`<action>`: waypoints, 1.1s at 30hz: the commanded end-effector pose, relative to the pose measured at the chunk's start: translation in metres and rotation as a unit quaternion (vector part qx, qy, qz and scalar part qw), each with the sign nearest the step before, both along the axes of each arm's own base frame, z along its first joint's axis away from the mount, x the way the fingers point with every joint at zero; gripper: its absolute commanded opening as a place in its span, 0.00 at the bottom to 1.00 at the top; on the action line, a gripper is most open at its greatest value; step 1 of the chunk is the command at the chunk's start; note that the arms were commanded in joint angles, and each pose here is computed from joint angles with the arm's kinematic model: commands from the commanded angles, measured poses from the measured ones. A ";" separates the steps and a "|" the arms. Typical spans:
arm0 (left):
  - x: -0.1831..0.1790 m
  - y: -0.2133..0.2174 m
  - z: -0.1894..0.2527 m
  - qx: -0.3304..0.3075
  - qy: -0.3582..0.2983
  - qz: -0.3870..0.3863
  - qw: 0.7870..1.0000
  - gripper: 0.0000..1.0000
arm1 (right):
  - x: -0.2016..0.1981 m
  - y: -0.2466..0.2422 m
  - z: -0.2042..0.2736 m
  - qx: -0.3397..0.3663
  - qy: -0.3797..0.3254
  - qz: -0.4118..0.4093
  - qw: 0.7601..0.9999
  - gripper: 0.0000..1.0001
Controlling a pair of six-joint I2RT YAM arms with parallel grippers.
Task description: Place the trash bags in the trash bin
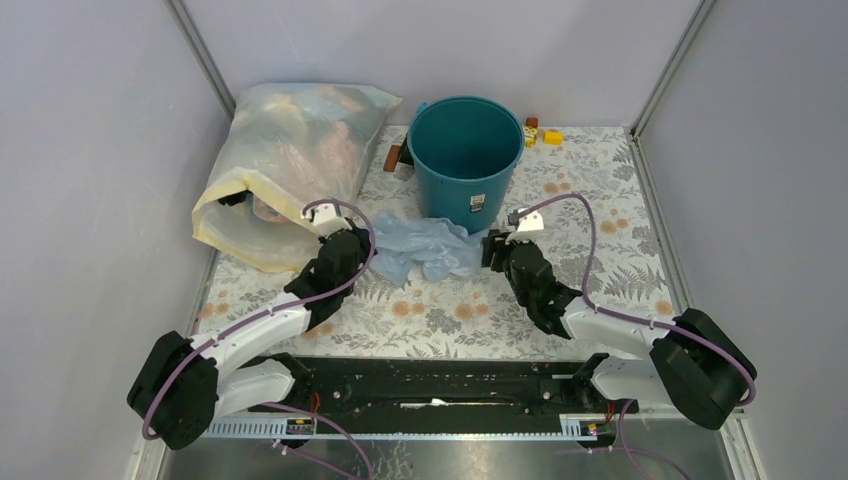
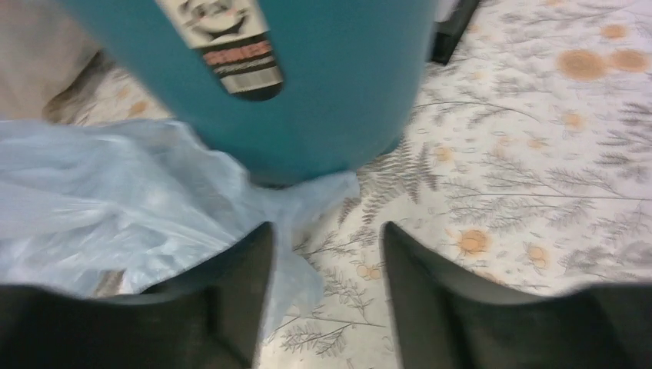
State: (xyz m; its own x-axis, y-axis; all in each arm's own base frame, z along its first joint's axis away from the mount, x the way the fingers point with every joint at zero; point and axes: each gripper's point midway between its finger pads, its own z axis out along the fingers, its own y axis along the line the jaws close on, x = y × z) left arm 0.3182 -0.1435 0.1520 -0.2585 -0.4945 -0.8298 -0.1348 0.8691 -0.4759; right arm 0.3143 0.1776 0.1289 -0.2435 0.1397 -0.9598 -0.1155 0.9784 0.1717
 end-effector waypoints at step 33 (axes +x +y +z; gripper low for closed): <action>0.022 -0.052 -0.041 0.099 0.077 -0.151 0.981 0.00 | 0.008 0.012 -0.031 -0.026 0.068 0.042 0.996 0.68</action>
State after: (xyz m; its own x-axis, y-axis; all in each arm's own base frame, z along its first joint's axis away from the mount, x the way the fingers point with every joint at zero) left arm 0.3245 -0.2008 0.1063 -0.5008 -0.1907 -0.8443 0.1612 0.9378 -0.3074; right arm 0.3117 0.1871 0.0991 -0.3439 0.0488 -0.9377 -0.2219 0.9661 0.1317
